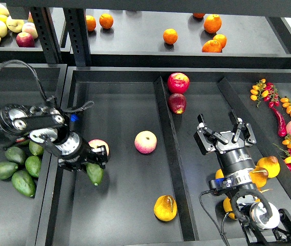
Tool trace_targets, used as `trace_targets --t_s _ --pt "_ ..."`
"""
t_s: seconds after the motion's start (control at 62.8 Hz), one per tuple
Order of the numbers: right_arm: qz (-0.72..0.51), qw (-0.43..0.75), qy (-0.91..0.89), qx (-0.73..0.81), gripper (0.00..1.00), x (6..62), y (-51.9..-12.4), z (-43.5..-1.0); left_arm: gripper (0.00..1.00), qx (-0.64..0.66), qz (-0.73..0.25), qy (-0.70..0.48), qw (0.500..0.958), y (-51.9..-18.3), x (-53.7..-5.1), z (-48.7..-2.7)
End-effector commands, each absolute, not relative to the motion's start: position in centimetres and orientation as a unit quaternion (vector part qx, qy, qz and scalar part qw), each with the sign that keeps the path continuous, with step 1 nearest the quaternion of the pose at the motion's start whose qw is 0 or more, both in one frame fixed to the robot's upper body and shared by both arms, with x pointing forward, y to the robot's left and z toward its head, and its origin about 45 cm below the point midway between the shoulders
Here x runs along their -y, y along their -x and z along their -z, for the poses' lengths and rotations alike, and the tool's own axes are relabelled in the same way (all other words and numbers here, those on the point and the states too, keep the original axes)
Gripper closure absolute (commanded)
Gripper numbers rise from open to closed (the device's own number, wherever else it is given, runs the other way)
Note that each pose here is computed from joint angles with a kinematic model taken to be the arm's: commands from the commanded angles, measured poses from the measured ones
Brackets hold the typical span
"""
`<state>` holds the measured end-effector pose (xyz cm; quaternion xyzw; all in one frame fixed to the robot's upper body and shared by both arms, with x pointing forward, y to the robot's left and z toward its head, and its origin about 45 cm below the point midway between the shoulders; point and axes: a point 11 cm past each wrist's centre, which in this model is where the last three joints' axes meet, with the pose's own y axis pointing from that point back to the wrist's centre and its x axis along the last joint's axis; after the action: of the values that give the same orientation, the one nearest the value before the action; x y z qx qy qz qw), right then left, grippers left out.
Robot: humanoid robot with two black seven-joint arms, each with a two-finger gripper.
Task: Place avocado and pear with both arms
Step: 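Carry the avocado onto the avocado pile and open the left gripper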
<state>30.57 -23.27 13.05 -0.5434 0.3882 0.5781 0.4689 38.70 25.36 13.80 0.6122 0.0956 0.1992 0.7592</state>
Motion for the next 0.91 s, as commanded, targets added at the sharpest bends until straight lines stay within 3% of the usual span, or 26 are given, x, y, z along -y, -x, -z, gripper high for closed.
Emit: trace_targets --t_s 0.0,0.207,0.287,0.637,0.892 --pt "-0.576 0.471 0.546 -0.386 0.00 23.3 -30.9 -13.4 0.70 -0.111 -0.249 -0.615 0.740 -39.2 -30.7 -15.4" --pt "-0.553 0.490 0.560 -0.375 0.00 24.0 -32.9 -15.7 0.70 -0.161 -0.315 -0.638 0.684 -36.0 -41.2 -16.0" --pt "-0.546 0.495 0.564 -0.372 0.00 24.2 -33.5 -16.3 0.69 -0.178 -0.319 -0.644 0.672 -34.6 -42.9 -15.3" --pt "-0.537 0.500 0.574 -0.363 0.00 24.1 -35.1 -18.0 0.67 -0.216 -0.291 -0.667 0.651 -30.5 -44.2 -11.2" --pt "-0.536 0.501 0.574 -0.364 0.00 24.1 -36.0 -18.9 0.63 -0.219 -0.273 -0.679 0.645 -29.5 -44.0 -9.8"
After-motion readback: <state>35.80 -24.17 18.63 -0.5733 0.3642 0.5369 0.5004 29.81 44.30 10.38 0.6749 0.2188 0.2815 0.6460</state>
